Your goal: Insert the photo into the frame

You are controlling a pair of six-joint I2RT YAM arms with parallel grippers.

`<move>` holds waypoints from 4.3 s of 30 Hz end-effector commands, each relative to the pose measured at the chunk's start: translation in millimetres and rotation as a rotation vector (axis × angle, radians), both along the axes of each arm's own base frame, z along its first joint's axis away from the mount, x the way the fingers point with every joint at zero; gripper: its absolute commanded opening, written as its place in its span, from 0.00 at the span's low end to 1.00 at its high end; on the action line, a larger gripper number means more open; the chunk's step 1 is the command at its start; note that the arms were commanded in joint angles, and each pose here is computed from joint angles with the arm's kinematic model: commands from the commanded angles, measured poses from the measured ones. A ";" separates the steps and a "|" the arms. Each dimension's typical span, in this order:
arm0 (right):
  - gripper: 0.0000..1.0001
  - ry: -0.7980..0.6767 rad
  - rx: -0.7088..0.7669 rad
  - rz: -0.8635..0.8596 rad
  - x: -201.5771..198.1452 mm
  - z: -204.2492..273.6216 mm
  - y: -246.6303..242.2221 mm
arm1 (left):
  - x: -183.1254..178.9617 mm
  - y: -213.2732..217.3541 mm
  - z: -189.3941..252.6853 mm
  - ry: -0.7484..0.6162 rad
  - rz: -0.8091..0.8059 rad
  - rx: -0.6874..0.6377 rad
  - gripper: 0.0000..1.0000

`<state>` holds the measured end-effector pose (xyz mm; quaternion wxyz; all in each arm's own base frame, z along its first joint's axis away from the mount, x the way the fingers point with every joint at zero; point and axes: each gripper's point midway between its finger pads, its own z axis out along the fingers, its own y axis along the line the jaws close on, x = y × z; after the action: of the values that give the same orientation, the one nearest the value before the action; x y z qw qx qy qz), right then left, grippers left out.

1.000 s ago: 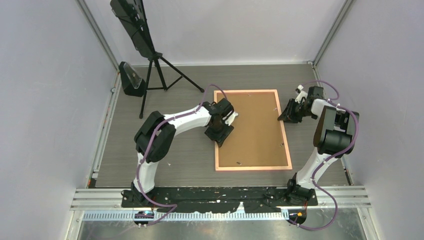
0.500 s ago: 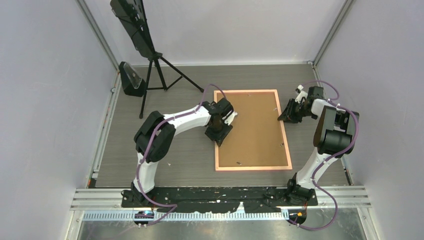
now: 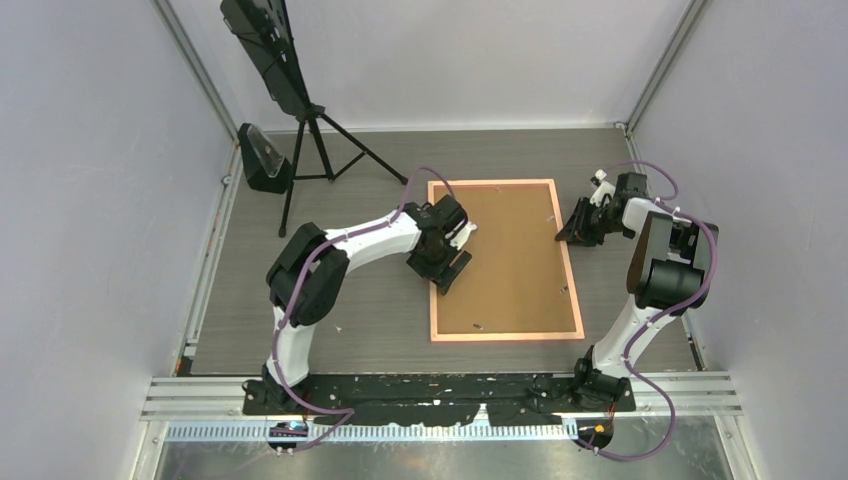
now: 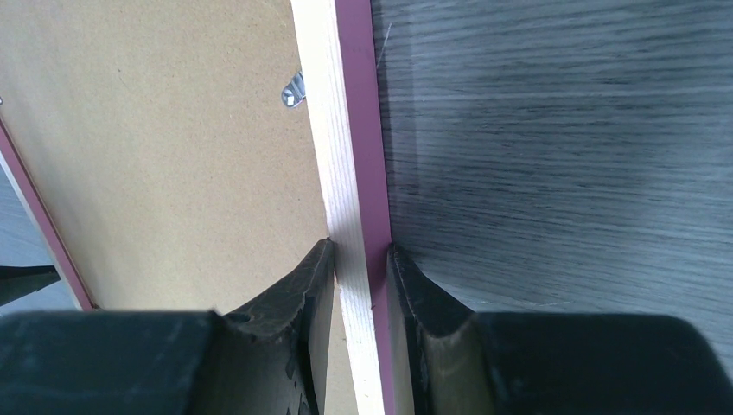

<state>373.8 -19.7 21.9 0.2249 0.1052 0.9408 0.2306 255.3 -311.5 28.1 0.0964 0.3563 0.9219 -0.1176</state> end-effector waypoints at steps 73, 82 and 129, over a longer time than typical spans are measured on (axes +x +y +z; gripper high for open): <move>0.06 -0.135 -0.512 1.174 46.9 8.3 59.3 | 54.7 56.0 101.4 -0.147 0.084 -0.263 0.67; 0.05 -0.190 -0.538 1.301 49.8 10.5 101.5 | 67.1 67.5 83.8 -0.170 0.113 -0.178 0.70; 0.05 -0.370 -0.453 1.471 35.4 15.1 218.0 | 123.7 114.8 10.0 -0.099 0.221 0.021 0.57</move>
<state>410.8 190.2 29.0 0.1656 -0.6127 0.7612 0.1333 365.8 -194.1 28.3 0.1328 0.2570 0.9545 -0.0725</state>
